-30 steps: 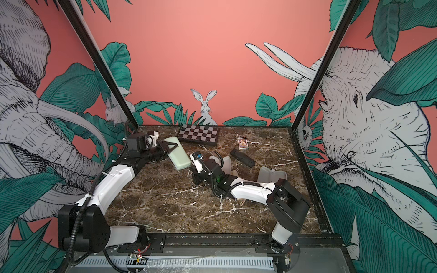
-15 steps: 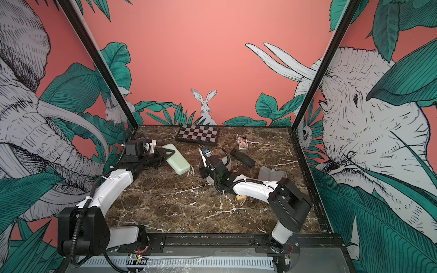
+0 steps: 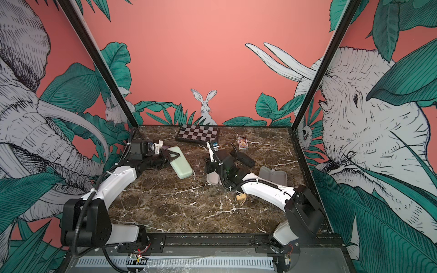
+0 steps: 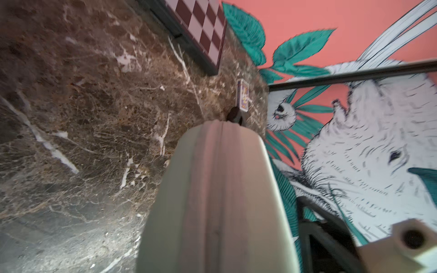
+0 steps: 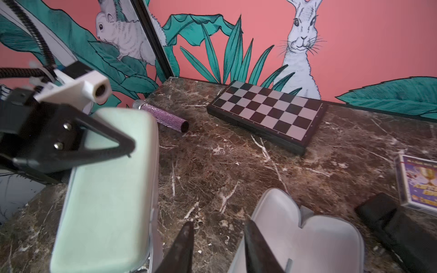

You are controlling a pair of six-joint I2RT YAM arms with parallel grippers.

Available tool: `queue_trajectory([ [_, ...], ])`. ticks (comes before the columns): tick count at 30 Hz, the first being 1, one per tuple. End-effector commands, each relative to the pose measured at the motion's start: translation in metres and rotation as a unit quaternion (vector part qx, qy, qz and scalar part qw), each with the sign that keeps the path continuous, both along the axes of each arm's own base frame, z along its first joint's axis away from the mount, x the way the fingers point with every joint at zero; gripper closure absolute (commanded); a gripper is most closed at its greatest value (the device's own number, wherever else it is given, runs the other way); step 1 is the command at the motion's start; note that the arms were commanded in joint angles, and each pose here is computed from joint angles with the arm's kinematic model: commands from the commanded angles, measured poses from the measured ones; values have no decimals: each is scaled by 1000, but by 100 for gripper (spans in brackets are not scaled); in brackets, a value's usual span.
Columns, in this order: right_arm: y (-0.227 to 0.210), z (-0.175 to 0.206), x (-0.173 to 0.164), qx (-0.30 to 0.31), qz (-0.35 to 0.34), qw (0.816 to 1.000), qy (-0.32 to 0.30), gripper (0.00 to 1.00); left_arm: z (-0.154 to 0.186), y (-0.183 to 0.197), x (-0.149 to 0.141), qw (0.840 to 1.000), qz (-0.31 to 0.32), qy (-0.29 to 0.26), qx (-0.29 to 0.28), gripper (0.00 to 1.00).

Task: Put umbrellas into zippered umbrella sleeves
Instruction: Place the umbrella sleeve at the center of the board.

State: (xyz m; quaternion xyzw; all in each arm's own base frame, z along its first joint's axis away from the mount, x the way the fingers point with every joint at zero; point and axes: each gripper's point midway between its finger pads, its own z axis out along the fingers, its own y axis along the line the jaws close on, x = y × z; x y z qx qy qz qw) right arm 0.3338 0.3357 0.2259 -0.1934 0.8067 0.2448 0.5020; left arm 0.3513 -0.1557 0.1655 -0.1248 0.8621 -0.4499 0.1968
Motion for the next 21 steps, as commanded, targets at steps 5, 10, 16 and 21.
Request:
queue_trajectory([
  [5, -40, -48, 2, -65, -87, 986, 127, 55, -73, -2, -28, 990, -73, 72, 98, 97],
  [10, -121, -83, 5, -136, -184, 947, 226, 48, -97, 45, -39, 958, -59, 123, 253, 58],
  [16, -181, -98, -21, -274, -199, 898, 281, 40, -53, 81, -23, 935, 4, 82, 346, 32],
  [21, -194, -115, -56, -290, -167, 884, 326, 37, -12, 46, -12, 929, -16, 10, 369, 19],
])
